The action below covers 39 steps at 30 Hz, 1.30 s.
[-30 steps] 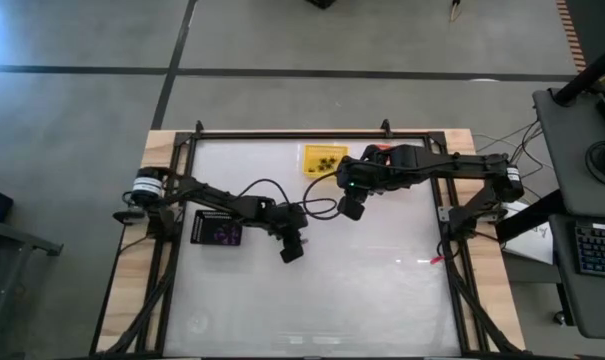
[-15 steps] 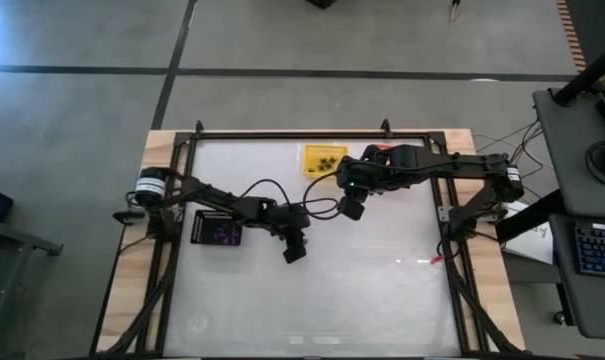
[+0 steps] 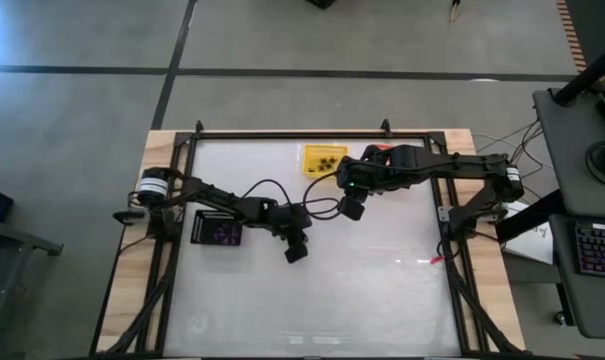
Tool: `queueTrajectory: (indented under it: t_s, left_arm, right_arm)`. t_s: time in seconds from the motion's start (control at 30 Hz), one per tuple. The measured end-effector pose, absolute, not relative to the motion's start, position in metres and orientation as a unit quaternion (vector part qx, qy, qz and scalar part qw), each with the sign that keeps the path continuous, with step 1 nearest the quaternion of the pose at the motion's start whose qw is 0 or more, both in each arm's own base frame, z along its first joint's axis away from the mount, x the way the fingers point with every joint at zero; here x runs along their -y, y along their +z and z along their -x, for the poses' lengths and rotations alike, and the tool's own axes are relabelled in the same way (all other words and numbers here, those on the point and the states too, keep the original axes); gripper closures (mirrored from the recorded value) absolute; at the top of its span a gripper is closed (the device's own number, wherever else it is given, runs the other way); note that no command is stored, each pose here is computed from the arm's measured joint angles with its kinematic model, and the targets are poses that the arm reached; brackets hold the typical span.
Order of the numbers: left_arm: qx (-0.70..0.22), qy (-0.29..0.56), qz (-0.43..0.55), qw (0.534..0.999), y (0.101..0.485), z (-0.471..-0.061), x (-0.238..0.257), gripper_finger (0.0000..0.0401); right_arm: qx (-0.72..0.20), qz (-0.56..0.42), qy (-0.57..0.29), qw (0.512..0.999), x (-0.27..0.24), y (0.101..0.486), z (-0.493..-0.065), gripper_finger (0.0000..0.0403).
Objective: Sort Halloween decoration
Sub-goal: Put the purple witch hat toy into the black bin
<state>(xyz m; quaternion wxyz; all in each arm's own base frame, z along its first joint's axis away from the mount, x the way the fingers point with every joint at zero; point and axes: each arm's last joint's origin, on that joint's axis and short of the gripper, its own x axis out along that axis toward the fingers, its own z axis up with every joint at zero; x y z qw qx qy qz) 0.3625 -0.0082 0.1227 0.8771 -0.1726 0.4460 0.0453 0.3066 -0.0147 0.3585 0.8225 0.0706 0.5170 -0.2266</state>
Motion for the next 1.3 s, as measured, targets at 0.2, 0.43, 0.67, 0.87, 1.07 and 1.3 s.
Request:
queueTrajectory:
  t_s: [0.2,0.43,0.67,0.87,1.07,1.3]
  left_arm:
    - [-0.465,0.027,0.174,0.867,0.127,-0.357,0.009,0.0396]
    - [-0.553,0.04,0.125,0.823,0.154,-0.322,0.008,0.04]
    - [-0.548,0.063,0.111,0.827,0.213,-0.28,0.005,0.0401]
    - [-0.528,0.09,0.133,0.834,0.253,-0.242,0.004,0.0401]
    - [-0.52,0.116,0.169,0.829,0.26,-0.207,0.003,0.0401]
    - [-0.519,0.148,0.218,0.813,0.221,-0.168,0.002,0.0401]
  right_arm:
    - [-0.521,-0.069,-0.227,0.82,0.015,0.356,-0.306,0.0302]
    - [-0.521,-0.074,-0.23,0.818,0.015,0.355,-0.306,0.0305]
    - [-0.518,-0.074,-0.23,0.821,0.015,0.356,-0.307,0.0308]
    - [-0.515,-0.07,-0.235,0.822,0.015,0.356,-0.307,0.0305]
    - [-0.515,-0.068,-0.238,0.821,0.018,0.356,-0.307,0.031]
    - [-0.515,-0.072,-0.246,0.818,0.024,0.356,-0.307,0.0305]
